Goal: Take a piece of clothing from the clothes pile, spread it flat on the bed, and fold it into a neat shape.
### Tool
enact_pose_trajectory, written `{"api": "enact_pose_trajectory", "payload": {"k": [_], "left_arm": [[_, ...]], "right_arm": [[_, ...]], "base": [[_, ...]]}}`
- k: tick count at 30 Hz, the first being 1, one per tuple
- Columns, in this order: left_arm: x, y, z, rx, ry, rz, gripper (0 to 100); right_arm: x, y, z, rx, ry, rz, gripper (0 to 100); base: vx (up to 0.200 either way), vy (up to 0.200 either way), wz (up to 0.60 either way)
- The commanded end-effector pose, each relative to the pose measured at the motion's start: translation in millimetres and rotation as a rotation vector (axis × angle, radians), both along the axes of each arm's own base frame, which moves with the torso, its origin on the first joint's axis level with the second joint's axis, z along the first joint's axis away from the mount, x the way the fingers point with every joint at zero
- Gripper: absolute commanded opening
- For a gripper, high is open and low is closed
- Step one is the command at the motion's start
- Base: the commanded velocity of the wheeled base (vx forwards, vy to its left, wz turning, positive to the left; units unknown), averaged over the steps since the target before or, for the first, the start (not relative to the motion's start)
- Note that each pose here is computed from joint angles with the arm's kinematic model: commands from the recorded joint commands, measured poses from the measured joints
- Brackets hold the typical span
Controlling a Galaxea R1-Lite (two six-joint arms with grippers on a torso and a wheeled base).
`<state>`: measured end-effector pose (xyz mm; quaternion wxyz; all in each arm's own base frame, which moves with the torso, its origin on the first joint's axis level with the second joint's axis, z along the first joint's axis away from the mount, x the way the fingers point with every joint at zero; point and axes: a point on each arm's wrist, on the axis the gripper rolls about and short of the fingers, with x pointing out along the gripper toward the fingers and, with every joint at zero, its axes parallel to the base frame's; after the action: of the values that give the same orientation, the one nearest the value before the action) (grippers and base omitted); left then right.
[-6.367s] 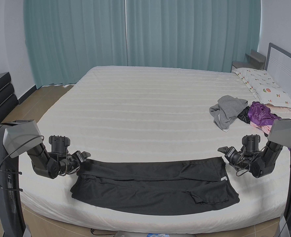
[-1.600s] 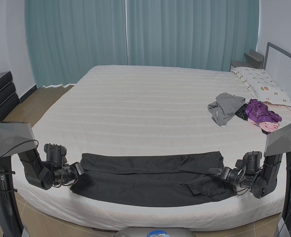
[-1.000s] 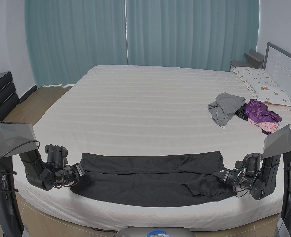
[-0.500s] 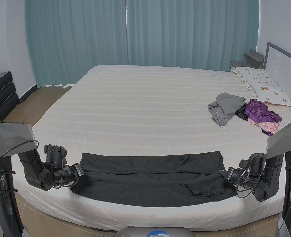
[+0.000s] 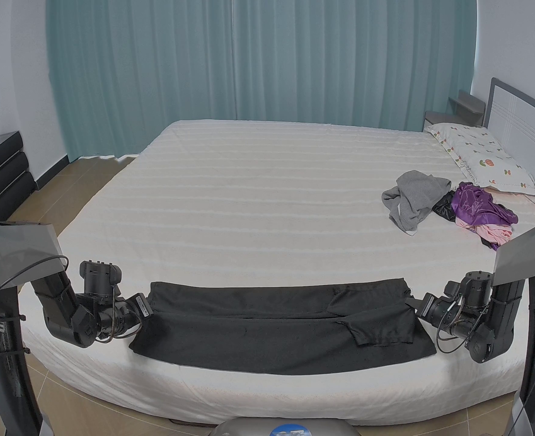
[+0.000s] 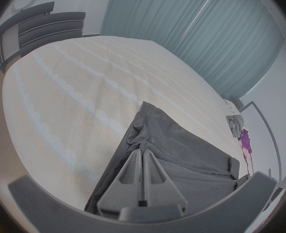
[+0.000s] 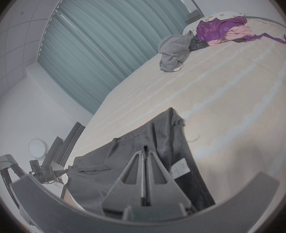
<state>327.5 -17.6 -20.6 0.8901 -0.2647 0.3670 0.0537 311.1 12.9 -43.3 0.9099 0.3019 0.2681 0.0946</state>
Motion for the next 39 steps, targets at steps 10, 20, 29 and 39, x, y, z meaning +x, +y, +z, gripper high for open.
{"api": "enact_pose_trajectory", "payload": {"k": [10, 20, 29, 39], "left_arm": [[16, -4, -19, 0.002, 0.010, -0.004, 0], [18, -6, -23, 0.027, 0.015, 0.010, 0], [18, -7, -22, 0.026, 0.015, 0.010, 100], [10, 4, 4, -0.020, -0.031, 0.062, 100]], "right_arm": [[20, 3, -24, -0.014, 0.024, -0.009, 0], [21, 8, -31, -0.022, 0.037, -0.003, 0], [20, 8, -27, -0.018, 0.024, -0.005, 100], [11, 2, -8, 0.036, -0.004, -0.048, 100]], "base": [[0.000, 0.000, 0.00], [0.000, 0.000, 0.00], [0.000, 0.000, 0.00], [0.000, 0.000, 0.00]]}}
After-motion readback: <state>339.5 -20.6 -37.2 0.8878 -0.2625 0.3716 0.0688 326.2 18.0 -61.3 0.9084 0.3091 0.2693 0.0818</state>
